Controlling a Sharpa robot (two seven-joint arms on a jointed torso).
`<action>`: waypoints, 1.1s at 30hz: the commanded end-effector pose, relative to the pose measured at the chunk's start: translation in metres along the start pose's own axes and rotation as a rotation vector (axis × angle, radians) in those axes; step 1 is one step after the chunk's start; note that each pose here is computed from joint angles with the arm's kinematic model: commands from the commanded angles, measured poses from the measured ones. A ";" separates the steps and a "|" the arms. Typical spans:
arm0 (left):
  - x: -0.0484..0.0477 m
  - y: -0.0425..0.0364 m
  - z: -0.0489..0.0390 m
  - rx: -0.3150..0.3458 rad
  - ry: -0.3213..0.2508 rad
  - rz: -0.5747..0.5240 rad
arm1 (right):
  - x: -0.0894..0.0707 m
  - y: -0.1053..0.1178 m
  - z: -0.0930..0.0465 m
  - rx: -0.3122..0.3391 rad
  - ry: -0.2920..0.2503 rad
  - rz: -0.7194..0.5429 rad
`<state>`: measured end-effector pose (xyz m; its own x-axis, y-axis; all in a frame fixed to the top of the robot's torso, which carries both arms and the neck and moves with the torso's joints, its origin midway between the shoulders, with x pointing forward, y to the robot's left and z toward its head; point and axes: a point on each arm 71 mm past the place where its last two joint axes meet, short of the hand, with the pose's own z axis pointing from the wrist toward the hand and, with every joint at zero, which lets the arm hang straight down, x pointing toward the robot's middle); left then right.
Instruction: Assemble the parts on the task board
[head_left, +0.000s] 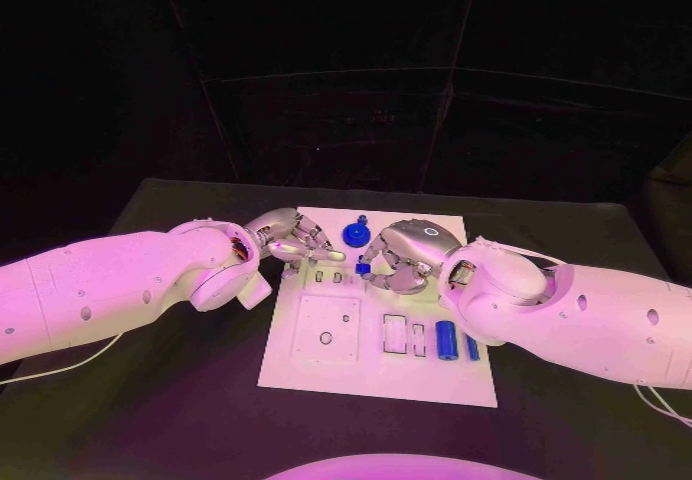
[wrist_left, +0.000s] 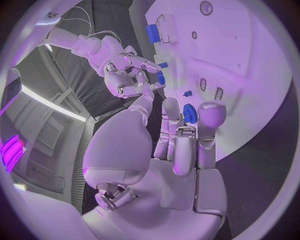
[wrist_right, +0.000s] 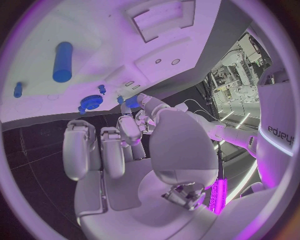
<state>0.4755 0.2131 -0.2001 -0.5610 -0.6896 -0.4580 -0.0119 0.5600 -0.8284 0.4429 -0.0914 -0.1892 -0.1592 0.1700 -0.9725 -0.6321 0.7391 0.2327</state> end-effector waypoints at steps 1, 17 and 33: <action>0.0029 0.0005 0.0009 -0.030 0.024 0.035 | -0.003 0.002 0.000 -0.002 -0.021 -0.006; 0.0096 -0.0030 0.0056 -0.043 0.045 0.048 | -0.003 0.013 0.002 -0.027 -0.033 -0.006; 0.0111 -0.0035 0.0066 -0.050 0.050 0.050 | -0.004 0.017 0.003 -0.036 -0.049 -0.005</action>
<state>0.4751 0.2014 -0.2043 -0.5936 -0.6470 -0.4785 -0.0233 0.6082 -0.7935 0.4356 -0.0786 -0.1851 -0.1421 0.1822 -0.9729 -0.6550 0.7196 0.2305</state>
